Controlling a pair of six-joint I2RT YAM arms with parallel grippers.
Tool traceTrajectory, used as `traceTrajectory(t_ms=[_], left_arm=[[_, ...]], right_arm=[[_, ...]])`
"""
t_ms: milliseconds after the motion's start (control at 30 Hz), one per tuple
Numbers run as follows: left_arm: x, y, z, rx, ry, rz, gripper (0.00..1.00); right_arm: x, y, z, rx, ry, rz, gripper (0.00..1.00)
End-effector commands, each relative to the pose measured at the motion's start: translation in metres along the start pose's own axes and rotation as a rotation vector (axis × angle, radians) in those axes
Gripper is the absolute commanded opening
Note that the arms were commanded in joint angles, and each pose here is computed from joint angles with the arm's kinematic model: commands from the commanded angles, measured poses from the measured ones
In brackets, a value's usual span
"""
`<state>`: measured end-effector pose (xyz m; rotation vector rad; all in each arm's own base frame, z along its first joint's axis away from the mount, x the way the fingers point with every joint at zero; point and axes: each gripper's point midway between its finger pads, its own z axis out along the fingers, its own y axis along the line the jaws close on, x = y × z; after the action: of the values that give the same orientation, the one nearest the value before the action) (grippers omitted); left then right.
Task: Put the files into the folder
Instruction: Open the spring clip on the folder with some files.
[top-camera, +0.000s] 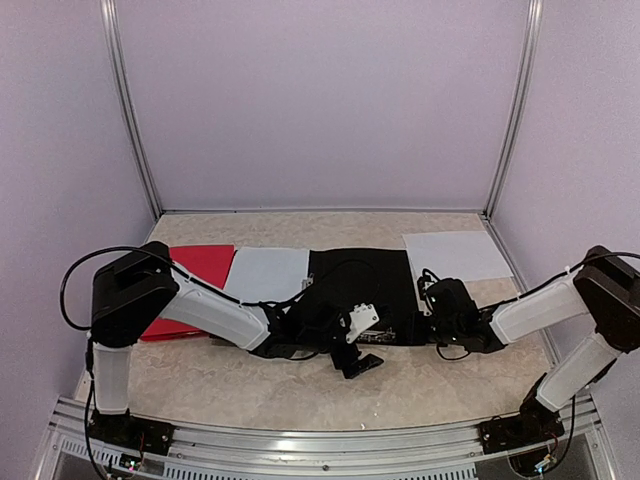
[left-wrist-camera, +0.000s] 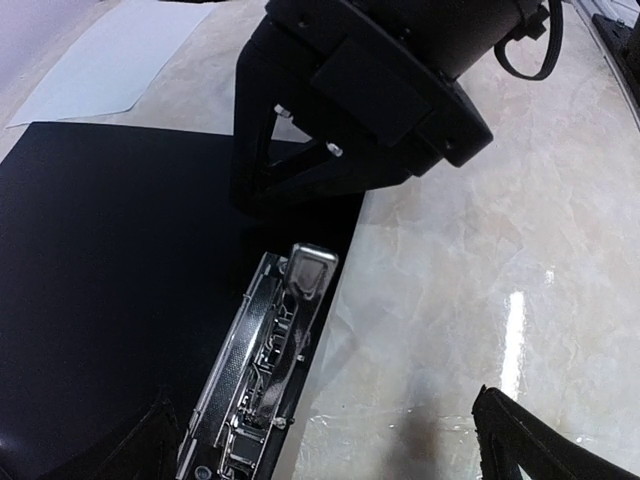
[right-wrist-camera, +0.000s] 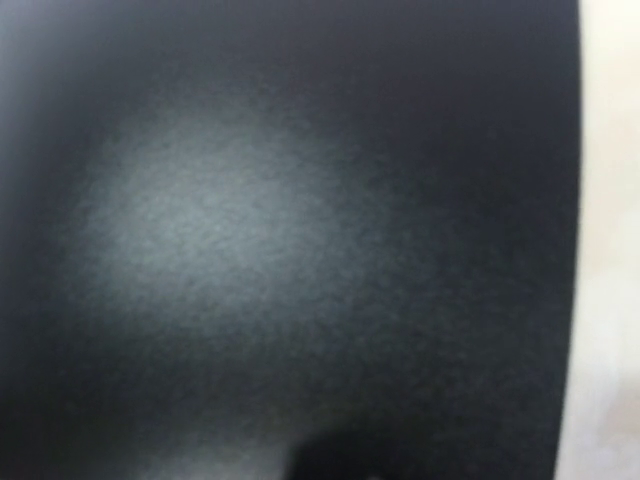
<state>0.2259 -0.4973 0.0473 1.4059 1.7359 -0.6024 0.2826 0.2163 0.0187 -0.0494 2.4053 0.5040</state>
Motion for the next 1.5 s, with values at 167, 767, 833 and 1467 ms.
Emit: traceTrajectory(t_ms=[167, 767, 833, 1467], left_arm=[[-0.048, 0.022, -0.033, 0.019, -0.144, -0.104, 0.99], [-0.032, 0.041, -0.061, -0.009, -0.107, -0.163, 0.99], [-0.029, 0.044, -0.063, -0.025, -0.101, -0.168, 0.99], [-0.027, 0.066, -0.092, -0.150, -0.084, -0.205, 0.99]], right_arm=[[0.116, -0.073, -0.008, 0.270, 0.366, -0.049, 0.15], [0.050, -0.001, -0.026, 0.018, 0.178, -0.109, 0.19], [0.038, 0.008, -0.034, -0.017, 0.141, -0.110, 0.21], [0.023, 0.072, -0.044, -0.164, 0.100, -0.208, 0.25]])
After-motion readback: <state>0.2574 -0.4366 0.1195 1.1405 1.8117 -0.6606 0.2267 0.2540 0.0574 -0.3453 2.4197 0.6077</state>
